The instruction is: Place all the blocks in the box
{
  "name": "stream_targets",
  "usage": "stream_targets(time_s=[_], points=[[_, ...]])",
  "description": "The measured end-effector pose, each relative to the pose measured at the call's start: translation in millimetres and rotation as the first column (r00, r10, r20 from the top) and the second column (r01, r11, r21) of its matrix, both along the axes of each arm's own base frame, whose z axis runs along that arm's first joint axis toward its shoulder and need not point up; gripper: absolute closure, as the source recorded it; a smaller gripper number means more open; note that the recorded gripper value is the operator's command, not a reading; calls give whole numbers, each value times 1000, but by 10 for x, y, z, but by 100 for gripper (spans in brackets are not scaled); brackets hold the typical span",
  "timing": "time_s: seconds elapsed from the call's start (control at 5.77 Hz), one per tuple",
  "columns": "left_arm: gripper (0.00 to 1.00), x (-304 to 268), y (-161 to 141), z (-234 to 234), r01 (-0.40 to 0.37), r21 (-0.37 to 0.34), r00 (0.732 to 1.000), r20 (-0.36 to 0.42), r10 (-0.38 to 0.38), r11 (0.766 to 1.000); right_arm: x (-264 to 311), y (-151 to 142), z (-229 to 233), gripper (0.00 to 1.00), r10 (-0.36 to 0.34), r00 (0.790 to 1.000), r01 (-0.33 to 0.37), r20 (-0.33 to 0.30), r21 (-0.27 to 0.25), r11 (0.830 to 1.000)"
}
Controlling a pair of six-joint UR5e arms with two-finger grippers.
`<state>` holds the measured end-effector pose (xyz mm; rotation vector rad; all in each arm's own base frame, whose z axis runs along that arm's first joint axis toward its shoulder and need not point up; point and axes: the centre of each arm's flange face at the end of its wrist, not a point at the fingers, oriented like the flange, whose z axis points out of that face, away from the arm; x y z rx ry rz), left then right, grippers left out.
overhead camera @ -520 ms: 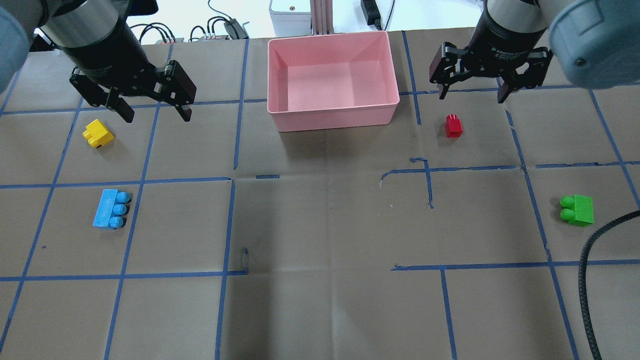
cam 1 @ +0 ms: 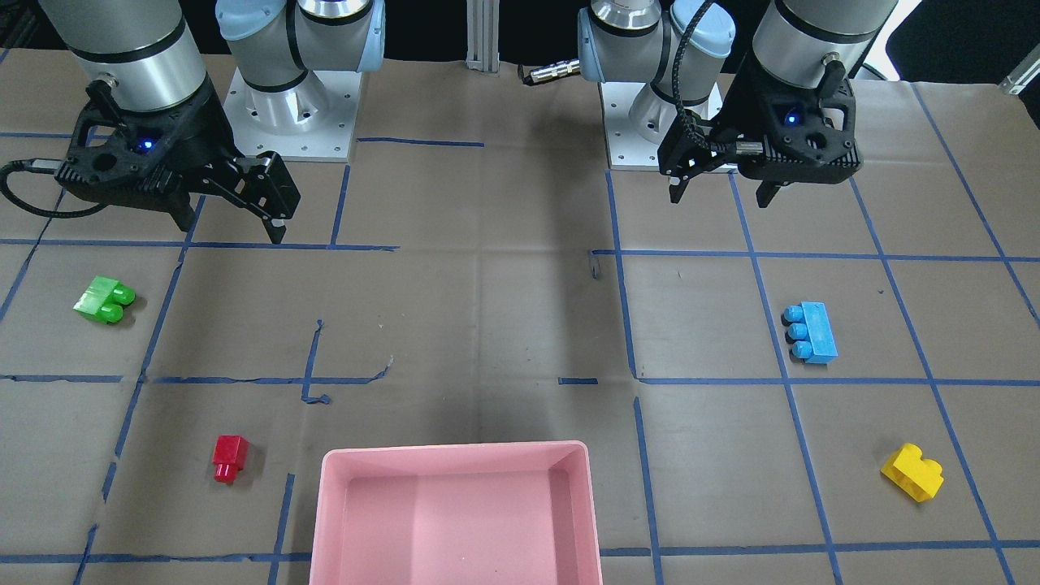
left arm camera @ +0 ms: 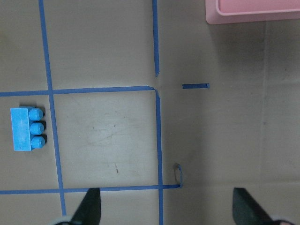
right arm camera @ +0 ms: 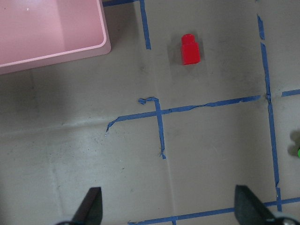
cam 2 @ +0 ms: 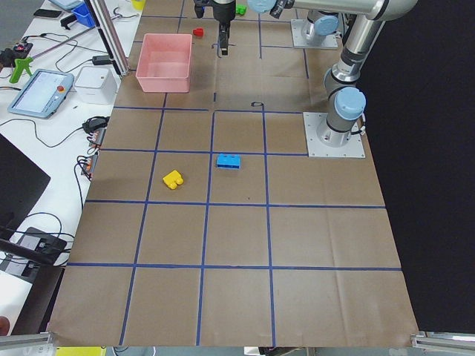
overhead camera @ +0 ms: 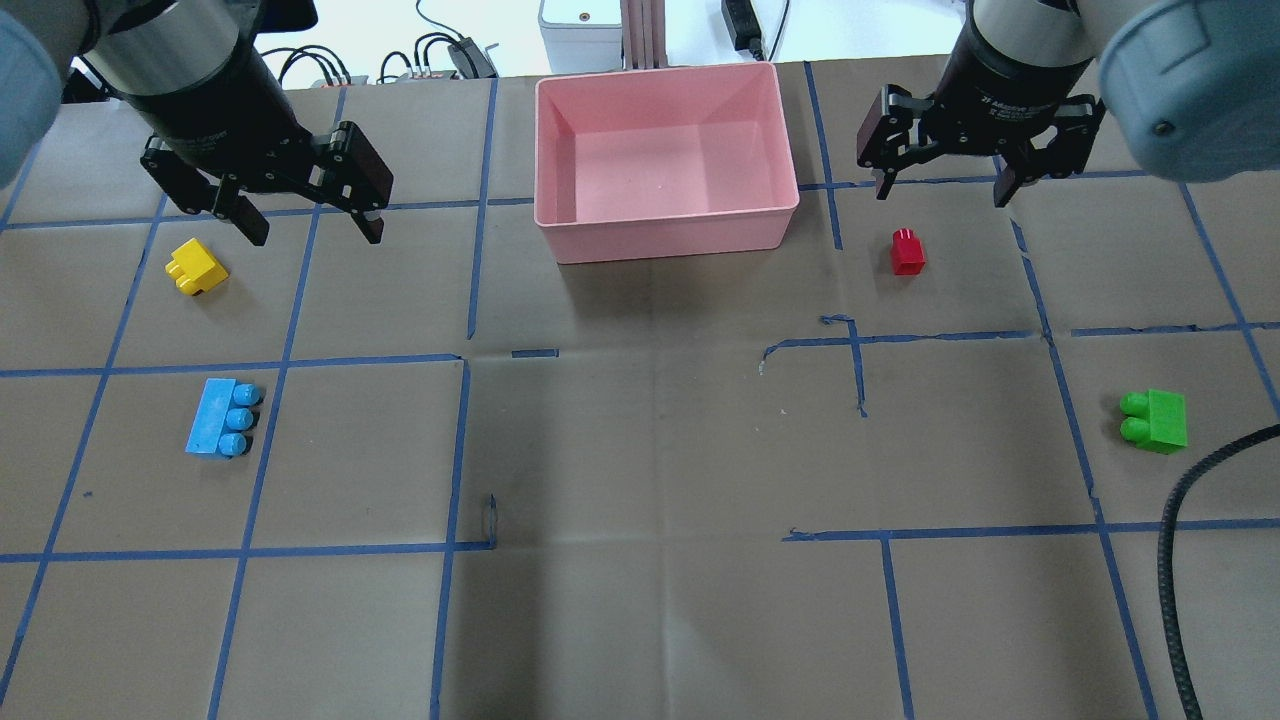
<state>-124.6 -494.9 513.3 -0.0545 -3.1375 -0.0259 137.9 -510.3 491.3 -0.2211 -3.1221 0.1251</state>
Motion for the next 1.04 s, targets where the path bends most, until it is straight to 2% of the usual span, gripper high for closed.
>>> stream_targets(time_s=[0.69,0.87,1.04], points=[[1,96,6,10,21,-9,1000,3,-21,1000,13,-23,-42,0,12,1000,-12,1,8,1000],[1,364,-47,-23,28,-13,1000,5,-28,1000,-4,-39,-70,0,28,1000,-28,-1,13,1000],[1,888,-109,-74,12,-9,1000,6,-12,1000,-114,-69,-84,0,93,996,-93,-12,16,996]])
